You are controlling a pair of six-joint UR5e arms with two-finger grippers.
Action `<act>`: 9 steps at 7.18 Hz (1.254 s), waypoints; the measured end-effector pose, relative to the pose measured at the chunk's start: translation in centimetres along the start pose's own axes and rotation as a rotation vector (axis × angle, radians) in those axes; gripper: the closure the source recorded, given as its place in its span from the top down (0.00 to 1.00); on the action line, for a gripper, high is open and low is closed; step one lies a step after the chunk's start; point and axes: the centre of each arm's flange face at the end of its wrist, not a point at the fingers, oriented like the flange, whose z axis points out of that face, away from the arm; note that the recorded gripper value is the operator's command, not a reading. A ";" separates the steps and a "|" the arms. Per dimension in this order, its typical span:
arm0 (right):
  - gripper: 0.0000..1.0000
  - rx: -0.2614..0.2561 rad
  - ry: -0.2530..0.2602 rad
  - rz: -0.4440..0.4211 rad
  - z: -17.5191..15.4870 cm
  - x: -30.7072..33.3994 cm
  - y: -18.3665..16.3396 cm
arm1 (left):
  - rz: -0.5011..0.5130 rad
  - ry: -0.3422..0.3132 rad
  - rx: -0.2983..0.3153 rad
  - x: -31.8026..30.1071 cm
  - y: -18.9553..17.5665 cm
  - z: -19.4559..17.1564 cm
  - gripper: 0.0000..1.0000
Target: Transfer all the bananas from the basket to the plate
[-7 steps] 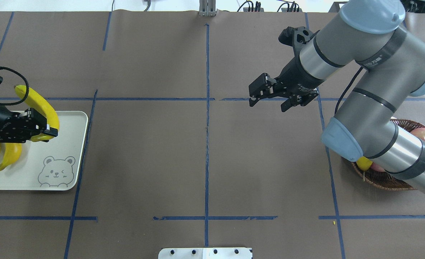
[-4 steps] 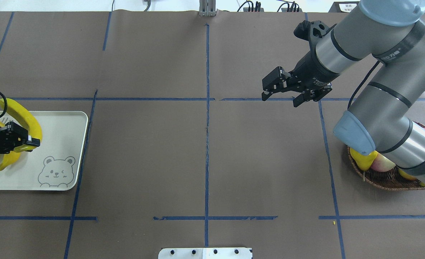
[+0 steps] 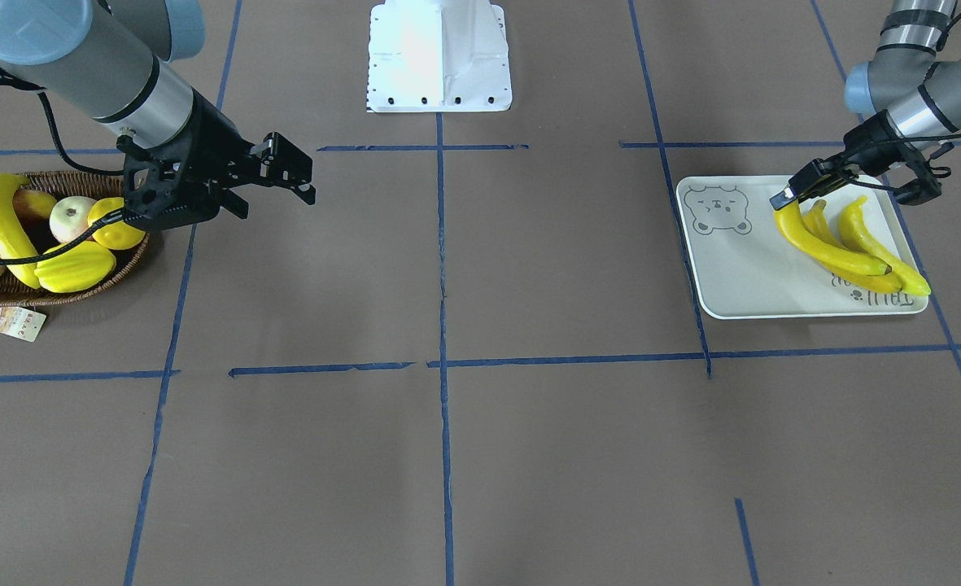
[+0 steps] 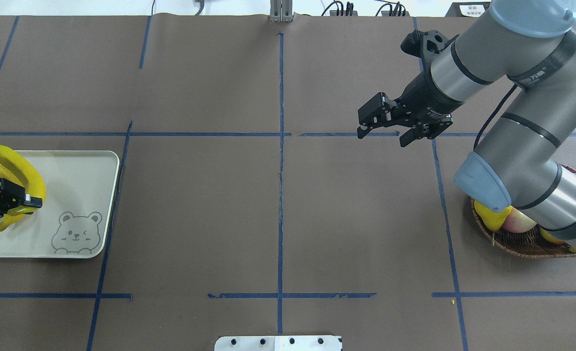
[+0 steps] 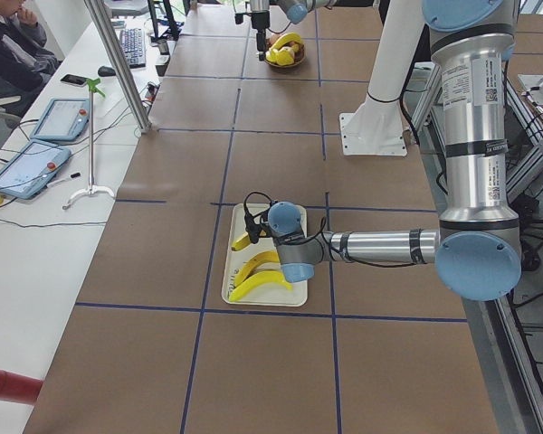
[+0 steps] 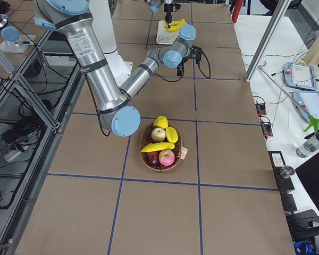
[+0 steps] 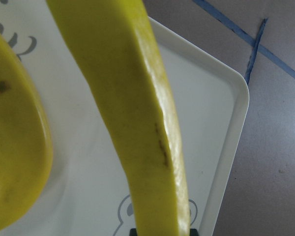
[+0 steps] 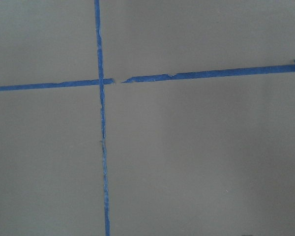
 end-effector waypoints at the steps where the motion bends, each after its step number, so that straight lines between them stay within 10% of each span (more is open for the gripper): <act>1: 1.00 0.000 0.000 -0.001 0.0 0.0 0.0 | 0.006 0.003 0.001 0.0 0.0 0.0 0.99; 5: 1.00 0.015 0.020 -0.041 -1.1 3.4 0.7 | -0.023 0.099 -0.008 5.7 -0.8 -4.0 1.00; 9: 1.00 0.010 0.206 -0.335 -3.3 19.8 6.9 | 0.020 0.169 -0.057 13.0 -0.1 -2.5 0.99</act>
